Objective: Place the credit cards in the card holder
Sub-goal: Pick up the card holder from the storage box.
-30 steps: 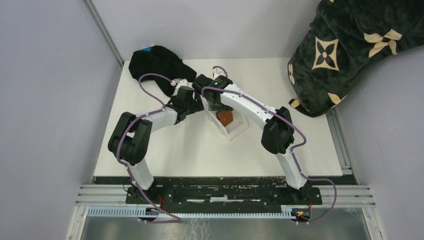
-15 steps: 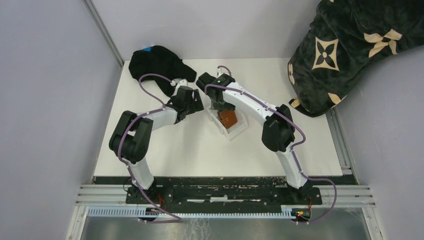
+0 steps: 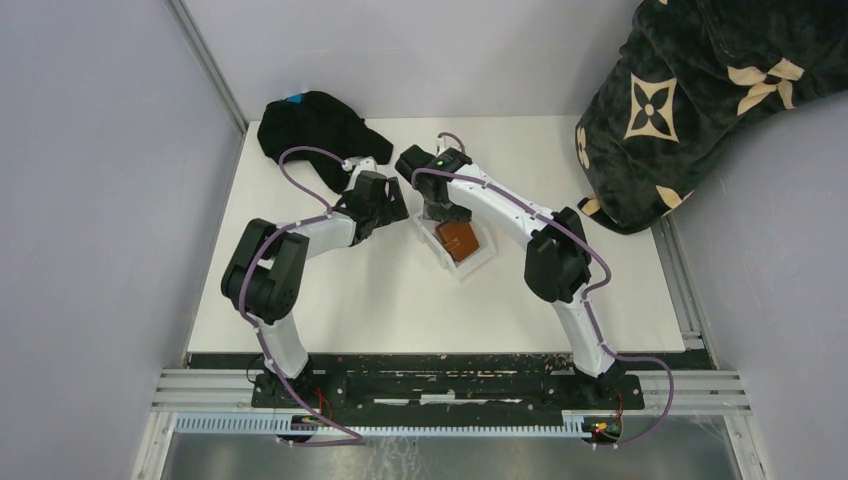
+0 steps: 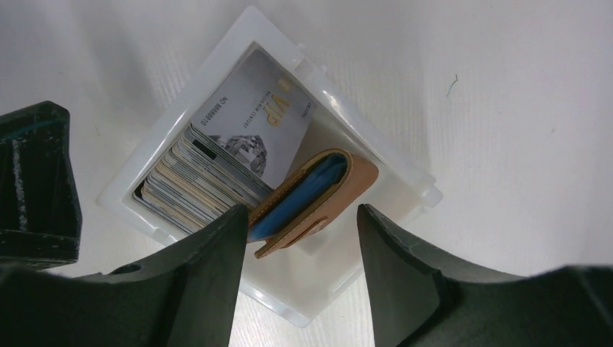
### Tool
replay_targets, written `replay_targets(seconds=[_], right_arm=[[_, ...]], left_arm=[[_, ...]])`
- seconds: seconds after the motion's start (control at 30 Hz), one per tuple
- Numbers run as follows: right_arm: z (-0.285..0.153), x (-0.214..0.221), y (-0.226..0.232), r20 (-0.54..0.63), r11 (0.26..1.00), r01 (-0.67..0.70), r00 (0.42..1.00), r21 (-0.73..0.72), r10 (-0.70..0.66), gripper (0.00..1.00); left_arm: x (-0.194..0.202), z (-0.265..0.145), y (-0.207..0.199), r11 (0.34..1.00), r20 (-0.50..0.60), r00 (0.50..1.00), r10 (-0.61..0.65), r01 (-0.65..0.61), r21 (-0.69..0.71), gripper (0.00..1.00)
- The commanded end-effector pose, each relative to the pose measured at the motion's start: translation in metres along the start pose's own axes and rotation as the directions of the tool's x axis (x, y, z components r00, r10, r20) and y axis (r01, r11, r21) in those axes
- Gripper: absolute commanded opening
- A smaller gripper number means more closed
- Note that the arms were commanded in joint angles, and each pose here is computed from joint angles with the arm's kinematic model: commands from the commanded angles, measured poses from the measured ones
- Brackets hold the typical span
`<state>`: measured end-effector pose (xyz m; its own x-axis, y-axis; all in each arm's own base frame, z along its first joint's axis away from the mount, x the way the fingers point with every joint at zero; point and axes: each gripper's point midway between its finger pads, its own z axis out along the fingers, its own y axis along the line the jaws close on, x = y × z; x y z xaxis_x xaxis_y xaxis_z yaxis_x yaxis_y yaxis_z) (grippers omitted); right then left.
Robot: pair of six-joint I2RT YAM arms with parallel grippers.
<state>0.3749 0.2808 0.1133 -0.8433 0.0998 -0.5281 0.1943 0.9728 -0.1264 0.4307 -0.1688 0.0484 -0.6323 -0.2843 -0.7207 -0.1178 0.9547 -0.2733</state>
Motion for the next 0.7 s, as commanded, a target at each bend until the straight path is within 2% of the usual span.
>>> replay_targets(seconds=[0.0,0.27,0.5,0.67], right_arm=[[0.009,0.0,-0.004,-0.008,0.999,-0.038,0.999,0.006,0.038,0.64],[0.014,0.013,-0.014,-0.024,0.998,-0.057,0.998,0.02,0.057,0.58],[0.013,0.015,-0.022,-0.017,0.997,-0.066,0.998,0.036,0.067,0.48],[0.011,0.018,-0.024,-0.017,0.997,-0.077,0.997,0.03,0.078,0.46]], left_arm=[[-0.019,0.004,-0.01,0.999,0.048,0.999,0.014,-0.015,0.032,0.96],[-0.017,0.005,-0.006,0.999,0.045,0.999,0.02,-0.022,0.025,0.96],[-0.018,0.007,-0.006,0.999,0.043,0.999,0.022,-0.023,0.026,0.96],[-0.019,0.009,-0.006,0.999,0.044,0.999,0.023,-0.024,0.024,0.96]])
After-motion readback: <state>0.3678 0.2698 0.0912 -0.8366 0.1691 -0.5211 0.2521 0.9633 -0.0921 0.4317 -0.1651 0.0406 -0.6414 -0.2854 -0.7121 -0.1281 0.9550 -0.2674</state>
